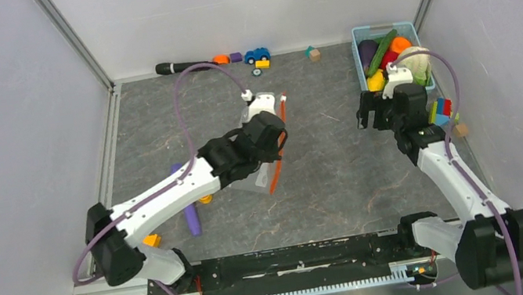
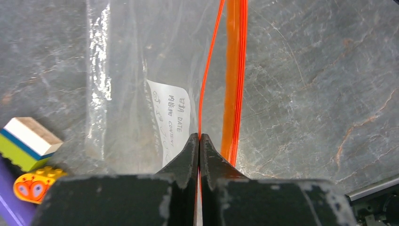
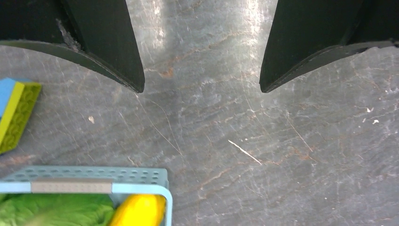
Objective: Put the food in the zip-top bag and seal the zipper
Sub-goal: Pick up the zipper food storage bag at the center of the board, then open the zipper of the food storage bag at the center of the board.
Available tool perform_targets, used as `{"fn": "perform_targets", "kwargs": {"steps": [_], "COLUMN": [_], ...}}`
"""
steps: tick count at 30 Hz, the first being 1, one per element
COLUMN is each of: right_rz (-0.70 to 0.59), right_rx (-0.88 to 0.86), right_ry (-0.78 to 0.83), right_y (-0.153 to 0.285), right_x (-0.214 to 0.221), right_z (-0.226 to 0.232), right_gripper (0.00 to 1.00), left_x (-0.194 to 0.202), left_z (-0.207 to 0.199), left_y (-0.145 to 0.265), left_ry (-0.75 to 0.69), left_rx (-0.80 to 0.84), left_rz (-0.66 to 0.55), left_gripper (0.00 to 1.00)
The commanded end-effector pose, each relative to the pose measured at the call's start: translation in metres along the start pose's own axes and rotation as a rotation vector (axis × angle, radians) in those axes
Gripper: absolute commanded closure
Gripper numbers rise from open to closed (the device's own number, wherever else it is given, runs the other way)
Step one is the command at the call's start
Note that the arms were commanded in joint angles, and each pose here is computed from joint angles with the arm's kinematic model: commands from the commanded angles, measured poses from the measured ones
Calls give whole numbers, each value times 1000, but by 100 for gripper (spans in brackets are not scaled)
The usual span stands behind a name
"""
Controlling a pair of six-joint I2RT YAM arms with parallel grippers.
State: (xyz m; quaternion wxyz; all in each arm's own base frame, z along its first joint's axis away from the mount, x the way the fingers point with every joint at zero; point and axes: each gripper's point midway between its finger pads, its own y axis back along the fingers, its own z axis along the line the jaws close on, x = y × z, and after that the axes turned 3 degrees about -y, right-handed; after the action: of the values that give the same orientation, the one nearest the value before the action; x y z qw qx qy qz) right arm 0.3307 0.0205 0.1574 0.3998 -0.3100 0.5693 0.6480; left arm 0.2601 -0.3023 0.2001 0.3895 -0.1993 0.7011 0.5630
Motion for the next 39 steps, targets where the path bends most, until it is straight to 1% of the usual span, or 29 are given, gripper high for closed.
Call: {"fn": "perform_targets", "kwargs": {"steps": [1, 3, 4, 7, 9, 12, 15, 16, 19, 23, 27, 31, 35, 36, 39], "right_rz": [-72, -81, -86, -139, -168, -225, -258, -269, -311, -305, -257, -203, -117, -115, -104], "right_rx": [-75, -59, -102, -409, -601, -795, -985, -1021, -999, -888, -878, -803, -734, -705, -696], "right_ry": [38, 39, 37, 49, 98, 190, 148, 138, 83, 44, 36, 42, 47, 38, 31], "right_y": [-9, -15, -15, -4, 17, 55, 93, 102, 108, 91, 80, 58, 38, 34, 33], "right_x": [-43, -53, -57, -67, -71, -75, -76, -77, -84, -82, -74, -60, -38, -36, -28], "right_z": [18, 17, 25, 85, 133, 199, 253, 266, 285, 294, 310, 319, 317, 313, 311], "right_gripper": [2, 2, 2, 2, 2, 2, 2, 2, 2, 2, 2, 2, 8, 9, 9], "left_x": [-13, -17, -19, -25, -30, -35, -41, -44, -47, -47, -44, -42, -41, -40, -37], "left_z": [35, 49, 54, 63, 64, 59, 55, 55, 50, 46, 46, 42, 45, 47, 53], "left_y": [22, 31, 35, 42, 43, 46, 47, 48, 52, 54, 54, 54, 56, 56, 55], "left_ry": [76, 106, 121, 157, 185, 206, 220, 224, 233, 226, 214, 216, 225, 227, 239], "left_rx": [-57, -69, -73, -69, -52, -12, 10, 18, 54, 89, 93, 116, 109, 101, 69], "left_rz": [-61, -84, -93, -121, -129, -140, -164, -174, -191, -203, -196, -189, -196, -197, -194], "left_gripper": [98, 98, 97, 97, 97, 97, 98, 98, 98, 98, 98, 98, 98, 98, 98]}}
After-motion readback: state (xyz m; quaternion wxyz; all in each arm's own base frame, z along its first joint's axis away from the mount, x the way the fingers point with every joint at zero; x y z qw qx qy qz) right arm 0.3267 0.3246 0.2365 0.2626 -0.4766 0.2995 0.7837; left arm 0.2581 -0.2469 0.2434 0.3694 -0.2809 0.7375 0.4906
